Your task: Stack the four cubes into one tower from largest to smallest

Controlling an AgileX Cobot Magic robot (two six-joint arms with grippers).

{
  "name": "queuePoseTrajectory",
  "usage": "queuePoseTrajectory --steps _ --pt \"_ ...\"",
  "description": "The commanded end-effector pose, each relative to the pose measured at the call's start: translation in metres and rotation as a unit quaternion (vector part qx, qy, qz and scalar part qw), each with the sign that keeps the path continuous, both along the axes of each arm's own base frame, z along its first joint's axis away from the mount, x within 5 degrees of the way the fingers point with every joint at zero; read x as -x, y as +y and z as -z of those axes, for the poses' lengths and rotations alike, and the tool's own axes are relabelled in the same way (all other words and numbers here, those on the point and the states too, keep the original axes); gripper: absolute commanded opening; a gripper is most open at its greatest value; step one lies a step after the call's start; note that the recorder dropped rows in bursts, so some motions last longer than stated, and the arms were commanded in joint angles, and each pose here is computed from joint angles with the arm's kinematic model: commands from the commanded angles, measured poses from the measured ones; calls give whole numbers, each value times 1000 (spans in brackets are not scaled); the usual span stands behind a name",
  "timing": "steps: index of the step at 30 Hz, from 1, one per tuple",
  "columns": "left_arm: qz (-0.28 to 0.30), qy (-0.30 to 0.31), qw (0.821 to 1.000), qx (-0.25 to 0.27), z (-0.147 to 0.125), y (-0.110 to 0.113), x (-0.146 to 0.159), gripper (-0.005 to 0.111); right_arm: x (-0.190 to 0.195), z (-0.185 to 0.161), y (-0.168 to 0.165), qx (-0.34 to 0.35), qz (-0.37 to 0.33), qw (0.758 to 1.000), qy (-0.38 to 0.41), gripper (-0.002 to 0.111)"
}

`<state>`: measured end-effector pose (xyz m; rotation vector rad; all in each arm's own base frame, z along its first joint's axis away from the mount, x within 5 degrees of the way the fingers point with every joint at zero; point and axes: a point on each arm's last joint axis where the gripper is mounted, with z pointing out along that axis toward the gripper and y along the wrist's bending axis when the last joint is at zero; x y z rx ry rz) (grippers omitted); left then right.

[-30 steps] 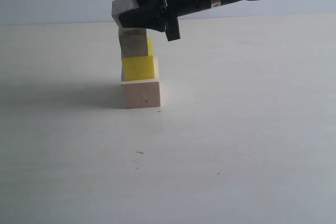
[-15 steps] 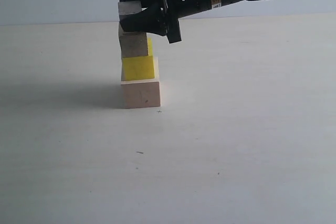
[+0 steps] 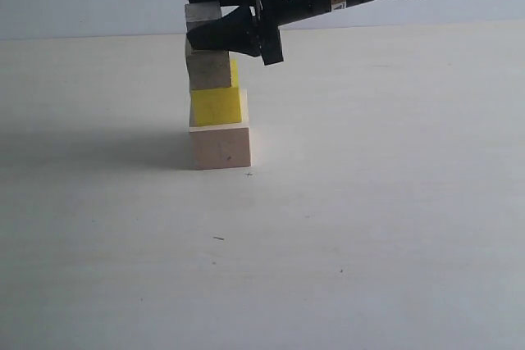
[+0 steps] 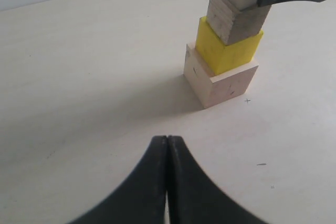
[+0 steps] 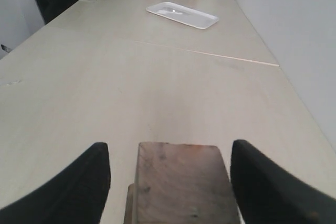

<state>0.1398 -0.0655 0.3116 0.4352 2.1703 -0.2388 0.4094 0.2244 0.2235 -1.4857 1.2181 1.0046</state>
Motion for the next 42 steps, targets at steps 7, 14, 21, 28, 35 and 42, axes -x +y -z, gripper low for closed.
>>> queuePoseTrajectory --steps 7,14,21,28,35,42 --pt "-1 -3 1000 5 0 -1 -1 0 3 -53 -19 -34 31 999 -19 64" --pt "-1 -3 1000 5 0 -1 -1 0 10 -99 -40 -45 90 995 19 44" --pt "-1 -1 1000 9 0 -1 -1 0 5 -134 -65 -24 249 967 49 0" --pt "-1 -5 1000 14 -1 -1 1 0 -4 -144 -106 -98 363 892 252 0" --pt "1 -61 997 39 -16 4 11 0 9 -109 -128 -86 405 848 331 0" --pt "2 -98 994 58 -27 10 22 0 61 -120 -154 -88 529 811 234 0"
